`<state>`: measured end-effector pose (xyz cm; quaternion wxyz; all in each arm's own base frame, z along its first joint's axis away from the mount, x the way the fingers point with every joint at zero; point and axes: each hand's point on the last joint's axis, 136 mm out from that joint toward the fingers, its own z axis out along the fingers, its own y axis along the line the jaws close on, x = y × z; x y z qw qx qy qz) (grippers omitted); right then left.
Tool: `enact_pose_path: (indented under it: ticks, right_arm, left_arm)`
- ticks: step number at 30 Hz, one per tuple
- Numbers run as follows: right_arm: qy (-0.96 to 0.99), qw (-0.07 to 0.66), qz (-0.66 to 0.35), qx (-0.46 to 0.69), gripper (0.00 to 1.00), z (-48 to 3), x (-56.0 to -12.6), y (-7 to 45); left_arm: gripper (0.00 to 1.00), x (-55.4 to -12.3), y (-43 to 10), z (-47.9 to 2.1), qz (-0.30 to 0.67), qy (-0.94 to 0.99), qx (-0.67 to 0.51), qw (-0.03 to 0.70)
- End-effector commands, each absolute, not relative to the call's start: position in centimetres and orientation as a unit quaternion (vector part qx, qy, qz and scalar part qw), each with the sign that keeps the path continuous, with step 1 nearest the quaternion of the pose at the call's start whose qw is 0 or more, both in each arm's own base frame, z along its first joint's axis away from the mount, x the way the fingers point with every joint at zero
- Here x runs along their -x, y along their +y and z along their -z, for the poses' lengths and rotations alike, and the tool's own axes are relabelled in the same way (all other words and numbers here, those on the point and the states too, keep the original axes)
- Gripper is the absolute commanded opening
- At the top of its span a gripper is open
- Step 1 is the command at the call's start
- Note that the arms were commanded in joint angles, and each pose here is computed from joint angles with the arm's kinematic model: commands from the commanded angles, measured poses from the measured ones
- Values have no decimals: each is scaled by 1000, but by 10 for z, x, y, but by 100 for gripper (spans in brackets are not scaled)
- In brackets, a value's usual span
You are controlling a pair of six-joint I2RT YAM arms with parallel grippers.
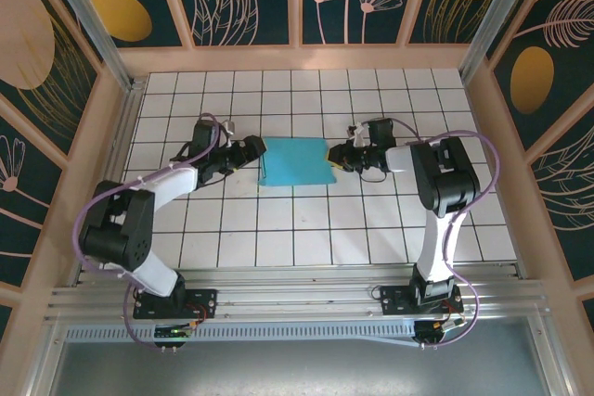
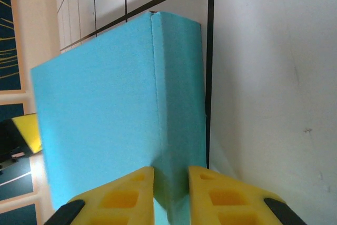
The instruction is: Fold the paper box
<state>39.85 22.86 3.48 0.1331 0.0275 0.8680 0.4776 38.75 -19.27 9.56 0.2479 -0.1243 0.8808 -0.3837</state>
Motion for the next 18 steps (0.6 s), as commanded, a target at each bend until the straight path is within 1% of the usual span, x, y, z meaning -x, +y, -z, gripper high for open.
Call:
enact_pose_path:
  ticks: [1, 2, 4, 6, 12, 14, 18]
  right_arm:
    - [890, 81, -442, -76, 21, 11, -380, 216]
    - [890, 81, -443, -76, 21, 10, -381, 216]
    - [889, 82, -445, -77, 21, 10, -382, 217]
    - [889, 83, -444, -76, 21, 9, -383, 217]
    - [899, 82, -420, -90, 20, 19, -387, 209]
    - [900, 82, -416, -99, 20, 20, -388, 206]
    - [904, 85, -400, -127, 19, 26, -391, 190]
  left_arm:
    - [91, -387, -224, -103, 486, 840, 106, 215]
    - [90, -386, -228, -96, 497, 837, 112, 202]
    - [84, -385, -233, -87, 506, 832, 118, 192]
    - [83, -383, -234, -77, 502, 836, 126, 184]
    - [85, -381, -220, -49, 449, 862, 153, 180]
    - [86, -379, -219, -44, 445, 864, 158, 173]
    - [87, -379, -208, -42, 409, 879, 156, 190]
